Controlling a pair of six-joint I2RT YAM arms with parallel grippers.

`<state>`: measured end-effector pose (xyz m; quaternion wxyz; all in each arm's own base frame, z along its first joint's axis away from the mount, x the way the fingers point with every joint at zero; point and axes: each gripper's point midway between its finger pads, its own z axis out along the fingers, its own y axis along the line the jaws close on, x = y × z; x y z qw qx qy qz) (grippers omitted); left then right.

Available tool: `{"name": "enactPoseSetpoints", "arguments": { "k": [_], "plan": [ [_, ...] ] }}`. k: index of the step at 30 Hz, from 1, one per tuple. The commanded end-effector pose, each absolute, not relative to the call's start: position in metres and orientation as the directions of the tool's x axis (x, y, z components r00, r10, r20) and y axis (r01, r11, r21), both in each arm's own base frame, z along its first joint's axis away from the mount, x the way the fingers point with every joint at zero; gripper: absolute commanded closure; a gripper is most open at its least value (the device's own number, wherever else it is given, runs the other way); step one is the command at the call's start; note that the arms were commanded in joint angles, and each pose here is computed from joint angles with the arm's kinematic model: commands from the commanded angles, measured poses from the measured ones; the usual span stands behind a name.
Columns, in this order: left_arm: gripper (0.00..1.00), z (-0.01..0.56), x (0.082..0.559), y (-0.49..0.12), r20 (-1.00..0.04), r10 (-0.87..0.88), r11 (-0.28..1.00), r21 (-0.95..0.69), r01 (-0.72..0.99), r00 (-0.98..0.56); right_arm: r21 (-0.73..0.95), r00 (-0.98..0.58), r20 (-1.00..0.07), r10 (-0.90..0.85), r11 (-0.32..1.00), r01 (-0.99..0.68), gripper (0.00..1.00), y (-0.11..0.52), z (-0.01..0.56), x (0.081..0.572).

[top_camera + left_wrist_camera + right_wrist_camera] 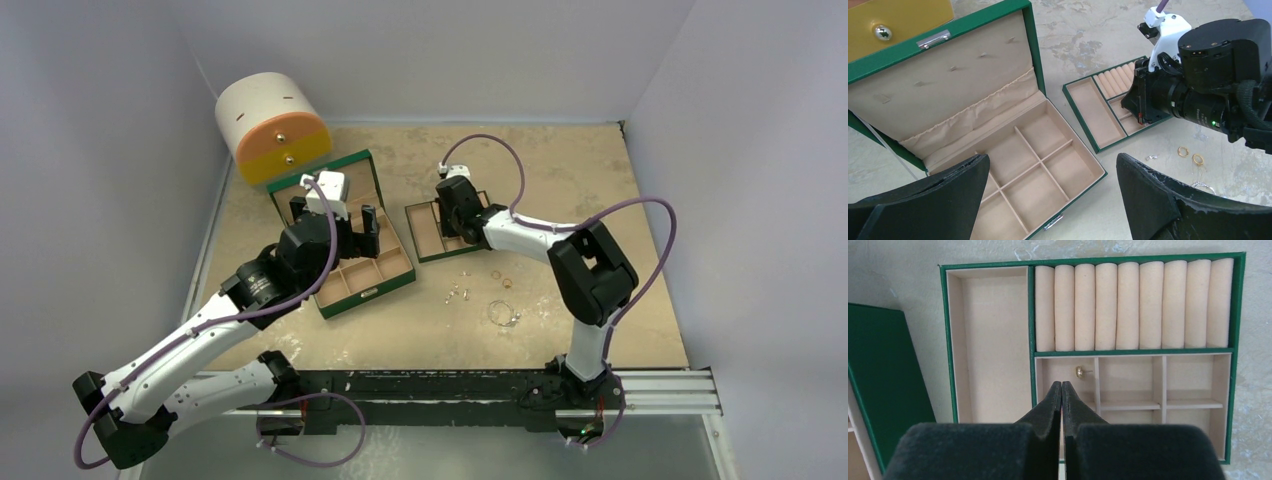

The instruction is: Organize the mixed jewelry

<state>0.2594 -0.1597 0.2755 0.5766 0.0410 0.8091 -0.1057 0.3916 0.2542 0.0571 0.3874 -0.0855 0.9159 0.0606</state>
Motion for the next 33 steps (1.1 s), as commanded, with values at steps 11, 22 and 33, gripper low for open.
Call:
{"name": "enactPoseSetpoints", "arguments": {
  "k": [11, 22, 33],
  "plan": [
    [0.02, 0.299, 0.263, -0.158, -0.955, -0.081, 0.975, -0.135, 0.178, -0.284, 0.105, -0.646, -0.762, -0.036, 0.978, -0.179, 0.85, 0.269, 0.075, 0.417],
    [0.02, 0.299, 0.263, -0.157, -0.956, -0.081, 0.975, -0.135, 0.178, -0.283, 0.129, -0.640, -0.768, -0.019, 0.974, -0.184, 0.81, 0.263, 0.090, 0.404],
    [0.02, 0.300, 0.263, -0.155, -0.957, -0.081, 0.977, -0.132, 0.170, -0.279, 0.185, -0.652, -0.758, -0.001, 0.958, -0.217, 0.77, 0.247, 0.108, 0.365]
  ]
}}
